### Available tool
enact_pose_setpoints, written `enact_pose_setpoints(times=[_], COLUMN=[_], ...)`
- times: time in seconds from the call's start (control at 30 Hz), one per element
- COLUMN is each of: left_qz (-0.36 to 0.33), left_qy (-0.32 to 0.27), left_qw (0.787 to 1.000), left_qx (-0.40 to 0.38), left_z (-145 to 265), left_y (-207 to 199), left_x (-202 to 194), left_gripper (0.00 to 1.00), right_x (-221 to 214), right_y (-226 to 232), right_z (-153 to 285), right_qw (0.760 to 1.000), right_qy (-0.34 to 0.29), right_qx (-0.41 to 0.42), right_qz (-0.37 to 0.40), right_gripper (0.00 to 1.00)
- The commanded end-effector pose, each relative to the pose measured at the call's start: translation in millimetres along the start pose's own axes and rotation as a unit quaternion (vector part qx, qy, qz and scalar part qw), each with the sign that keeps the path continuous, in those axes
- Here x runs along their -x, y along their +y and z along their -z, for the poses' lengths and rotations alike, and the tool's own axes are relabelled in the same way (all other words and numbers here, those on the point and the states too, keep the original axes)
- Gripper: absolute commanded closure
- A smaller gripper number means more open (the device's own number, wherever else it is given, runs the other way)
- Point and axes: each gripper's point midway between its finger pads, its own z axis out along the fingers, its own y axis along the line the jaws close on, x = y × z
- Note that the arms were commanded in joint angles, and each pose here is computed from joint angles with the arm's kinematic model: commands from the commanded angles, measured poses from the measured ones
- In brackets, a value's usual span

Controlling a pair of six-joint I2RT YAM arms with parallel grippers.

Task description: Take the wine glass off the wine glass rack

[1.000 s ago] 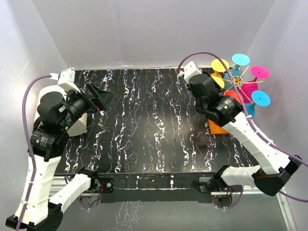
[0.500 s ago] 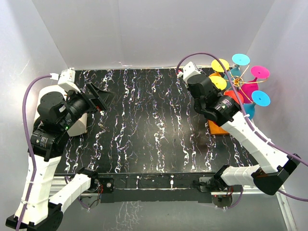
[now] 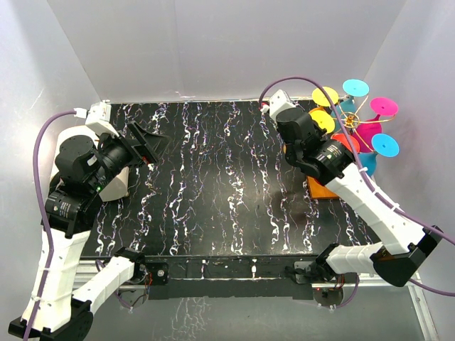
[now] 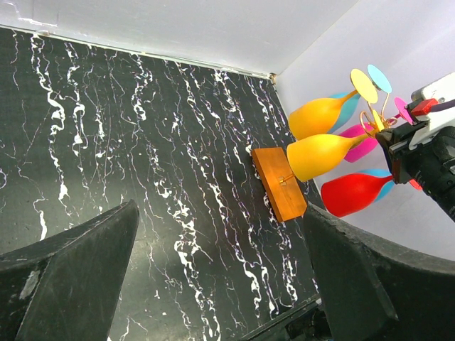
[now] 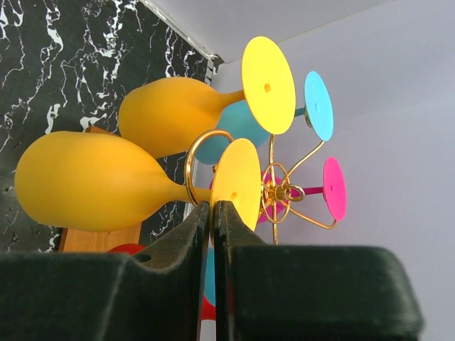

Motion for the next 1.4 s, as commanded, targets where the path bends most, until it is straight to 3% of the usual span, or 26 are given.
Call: enact_pose_setpoints(times=[0.0, 0.53, 1.37], left_qz=[-0.001, 0.008, 0.008], left_qy=[-0.013, -0.015, -0.012], left_qw=[1.0, 1.0, 1.0], left_qx=[-0.015, -0.015, -0.018], left_z=[5, 5, 6], left_y=[-8, -8, -11], left_x=[6, 6, 7], left_gripper=[0.01, 0.01, 0.01], right_x=[17, 38, 31], right_y=[-18, -20, -32], right_z=[5, 10, -1], right_qw=[0.999, 0.997, 0.995], right_qy=[-0.023, -0.068, -0.031], right_qx=[-0.018, 0.007, -0.078], right_qz=[-0.028, -0.03, -0.048], right_gripper=[0.99, 1.0, 1.0])
